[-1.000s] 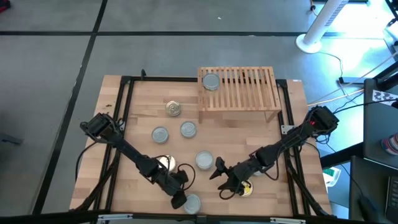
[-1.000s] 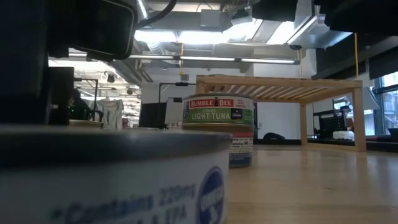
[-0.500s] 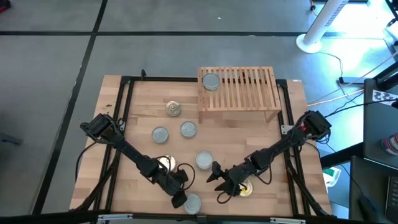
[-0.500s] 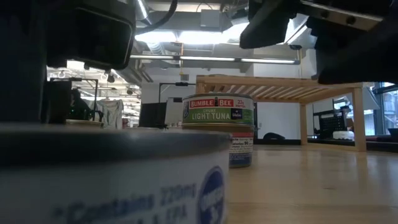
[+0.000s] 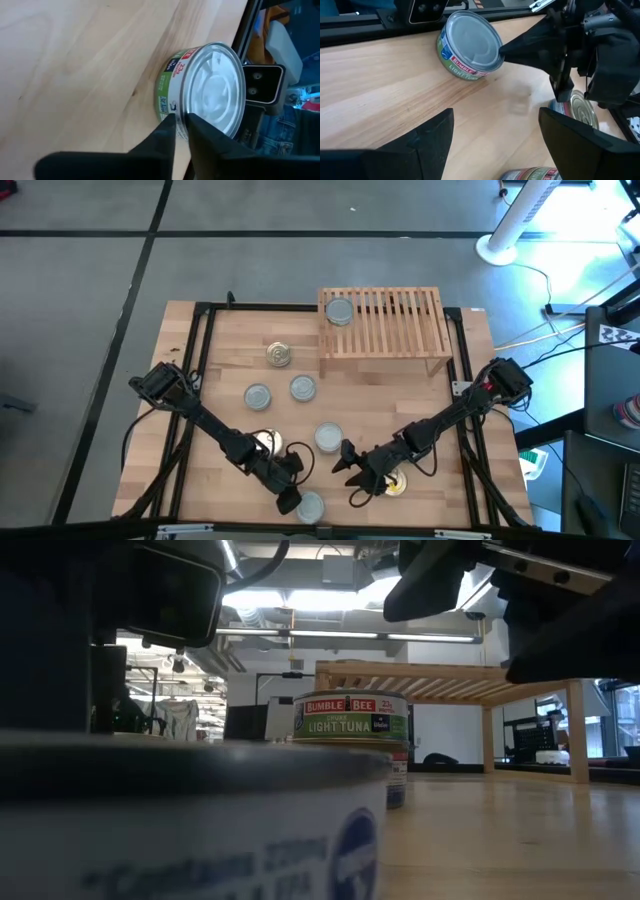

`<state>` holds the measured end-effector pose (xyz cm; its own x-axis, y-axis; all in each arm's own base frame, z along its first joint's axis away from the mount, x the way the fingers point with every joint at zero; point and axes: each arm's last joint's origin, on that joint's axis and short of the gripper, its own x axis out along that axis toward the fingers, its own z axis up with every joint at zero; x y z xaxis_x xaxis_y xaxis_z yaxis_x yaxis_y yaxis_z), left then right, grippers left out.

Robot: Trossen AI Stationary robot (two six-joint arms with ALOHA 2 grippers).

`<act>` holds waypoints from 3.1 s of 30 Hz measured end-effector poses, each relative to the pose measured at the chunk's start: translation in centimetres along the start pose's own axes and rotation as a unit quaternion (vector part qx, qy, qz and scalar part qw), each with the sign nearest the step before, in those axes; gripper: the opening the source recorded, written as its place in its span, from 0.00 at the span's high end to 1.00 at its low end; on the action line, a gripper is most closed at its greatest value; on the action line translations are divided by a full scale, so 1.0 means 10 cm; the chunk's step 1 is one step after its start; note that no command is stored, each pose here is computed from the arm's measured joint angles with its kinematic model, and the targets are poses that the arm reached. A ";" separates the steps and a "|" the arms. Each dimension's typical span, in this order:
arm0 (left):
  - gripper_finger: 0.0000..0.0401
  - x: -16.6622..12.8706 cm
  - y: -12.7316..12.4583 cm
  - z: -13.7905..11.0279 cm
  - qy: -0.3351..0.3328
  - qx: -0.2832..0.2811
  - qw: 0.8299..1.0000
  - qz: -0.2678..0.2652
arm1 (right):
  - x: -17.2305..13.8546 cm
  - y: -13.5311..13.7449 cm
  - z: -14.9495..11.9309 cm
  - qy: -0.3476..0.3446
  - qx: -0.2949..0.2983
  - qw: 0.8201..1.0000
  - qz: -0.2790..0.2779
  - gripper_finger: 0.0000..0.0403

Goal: Stack canned seafood by type on shelf
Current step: Stack the green tuna can on top of the green tuna can on the shelf

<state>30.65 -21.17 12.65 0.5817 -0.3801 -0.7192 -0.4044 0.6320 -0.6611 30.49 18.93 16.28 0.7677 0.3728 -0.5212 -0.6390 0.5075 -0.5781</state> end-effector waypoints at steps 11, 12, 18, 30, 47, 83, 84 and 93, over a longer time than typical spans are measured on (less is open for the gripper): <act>0.99 0.00 0.00 0.04 -0.004 -0.020 1.000 -0.004 | 0.00 -0.01 0.02 -0.008 0.001 1.000 -0.007 0.28; 0.99 0.00 0.01 0.05 -0.005 -0.025 1.000 -0.004 | 0.00 -0.01 0.02 -0.008 0.001 1.000 -0.007 0.28; 1.00 0.00 0.04 0.14 -0.013 -0.043 0.999 0.000 | 0.00 -0.01 0.02 -0.008 0.001 1.000 -0.007 0.28; 1.00 0.00 0.13 0.36 -0.032 -0.066 0.997 0.007 | 0.00 0.00 0.02 -0.020 -0.001 1.000 0.017 0.28; 1.00 -0.01 0.18 0.47 -0.038 -0.132 0.991 0.009 | 0.11 0.09 -0.08 0.008 -0.042 0.999 0.024 0.28; 1.00 -0.01 0.20 0.52 -0.043 -0.161 0.986 0.007 | 0.10 0.00 0.05 -0.040 -0.048 0.997 -0.046 0.28; 1.00 -0.01 0.20 0.52 -0.043 -0.161 0.986 0.007 | 0.10 -0.01 0.05 -0.043 -0.044 0.997 -0.046 0.28; 1.00 -0.01 0.20 0.52 -0.043 -0.161 0.986 0.008 | 0.25 0.08 -0.02 -0.061 -0.020 0.997 -0.043 0.28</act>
<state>33.43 -16.39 12.53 0.6254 -0.3045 -0.7184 -0.6092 0.3849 -0.6934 31.88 20.09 14.46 0.8187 0.4215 -0.3899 -0.5697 0.5111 -0.6436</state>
